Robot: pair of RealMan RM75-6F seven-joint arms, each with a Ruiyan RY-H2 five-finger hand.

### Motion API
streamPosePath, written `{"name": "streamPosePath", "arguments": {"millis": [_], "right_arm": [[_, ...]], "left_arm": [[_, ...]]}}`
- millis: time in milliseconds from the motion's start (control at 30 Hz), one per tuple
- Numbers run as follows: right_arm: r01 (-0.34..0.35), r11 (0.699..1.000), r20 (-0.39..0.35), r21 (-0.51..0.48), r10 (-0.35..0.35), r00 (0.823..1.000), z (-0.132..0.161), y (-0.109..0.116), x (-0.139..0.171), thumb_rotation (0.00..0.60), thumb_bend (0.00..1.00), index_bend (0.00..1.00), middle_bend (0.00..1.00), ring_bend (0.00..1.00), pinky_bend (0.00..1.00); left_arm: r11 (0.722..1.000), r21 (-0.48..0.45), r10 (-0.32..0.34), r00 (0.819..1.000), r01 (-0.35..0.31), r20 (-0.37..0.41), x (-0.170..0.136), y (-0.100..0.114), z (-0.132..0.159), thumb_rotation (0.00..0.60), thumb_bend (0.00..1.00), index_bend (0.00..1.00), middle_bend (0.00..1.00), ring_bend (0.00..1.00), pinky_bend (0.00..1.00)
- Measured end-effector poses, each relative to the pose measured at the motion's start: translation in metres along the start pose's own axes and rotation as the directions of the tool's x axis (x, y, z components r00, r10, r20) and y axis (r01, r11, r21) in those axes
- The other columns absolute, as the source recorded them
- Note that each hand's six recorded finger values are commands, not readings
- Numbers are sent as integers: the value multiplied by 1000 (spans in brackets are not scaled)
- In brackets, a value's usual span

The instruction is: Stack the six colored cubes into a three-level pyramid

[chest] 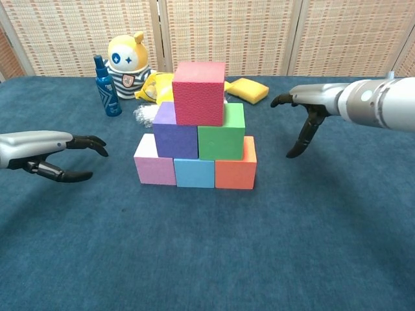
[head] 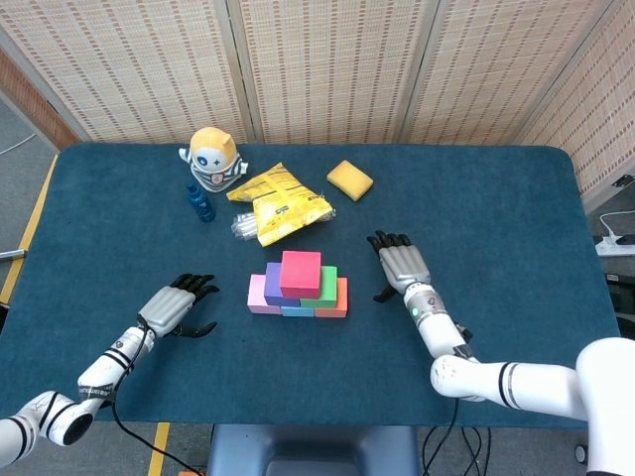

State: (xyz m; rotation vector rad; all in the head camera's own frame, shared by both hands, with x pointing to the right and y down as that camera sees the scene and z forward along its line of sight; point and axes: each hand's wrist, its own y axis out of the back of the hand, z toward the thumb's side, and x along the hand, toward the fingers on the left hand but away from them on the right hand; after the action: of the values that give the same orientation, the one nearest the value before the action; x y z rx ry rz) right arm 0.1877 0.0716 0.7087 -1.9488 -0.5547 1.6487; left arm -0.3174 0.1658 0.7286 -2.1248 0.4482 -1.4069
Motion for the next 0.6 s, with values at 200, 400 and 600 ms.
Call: {"name": "streamPosePath", "arguments": {"millis": [200, 400, 600], "right_arm": [[10, 1000, -22, -19, -11, 1000, 15, -10, -16, 600, 0, 0, 25, 0, 99], [35, 998, -44, -52, -38, 998, 30, -15, -27, 600, 0, 0, 25, 0, 91], [49, 996, -51, -75, -53, 997, 41, -19, -37, 600, 0, 0, 20, 0, 85]], "left_arm": [[1000, -3, -12, 999, 12, 32, 3, -7, 12, 177, 333, 128, 0, 0, 0], [1000, -11, -19, 998, 19, 68, 10, -13, 25, 182, 333, 116, 0, 0, 0], [999, -15, -27, 996, 28, 87, 17, -16, 33, 178, 334, 114, 0, 0, 0]]}}
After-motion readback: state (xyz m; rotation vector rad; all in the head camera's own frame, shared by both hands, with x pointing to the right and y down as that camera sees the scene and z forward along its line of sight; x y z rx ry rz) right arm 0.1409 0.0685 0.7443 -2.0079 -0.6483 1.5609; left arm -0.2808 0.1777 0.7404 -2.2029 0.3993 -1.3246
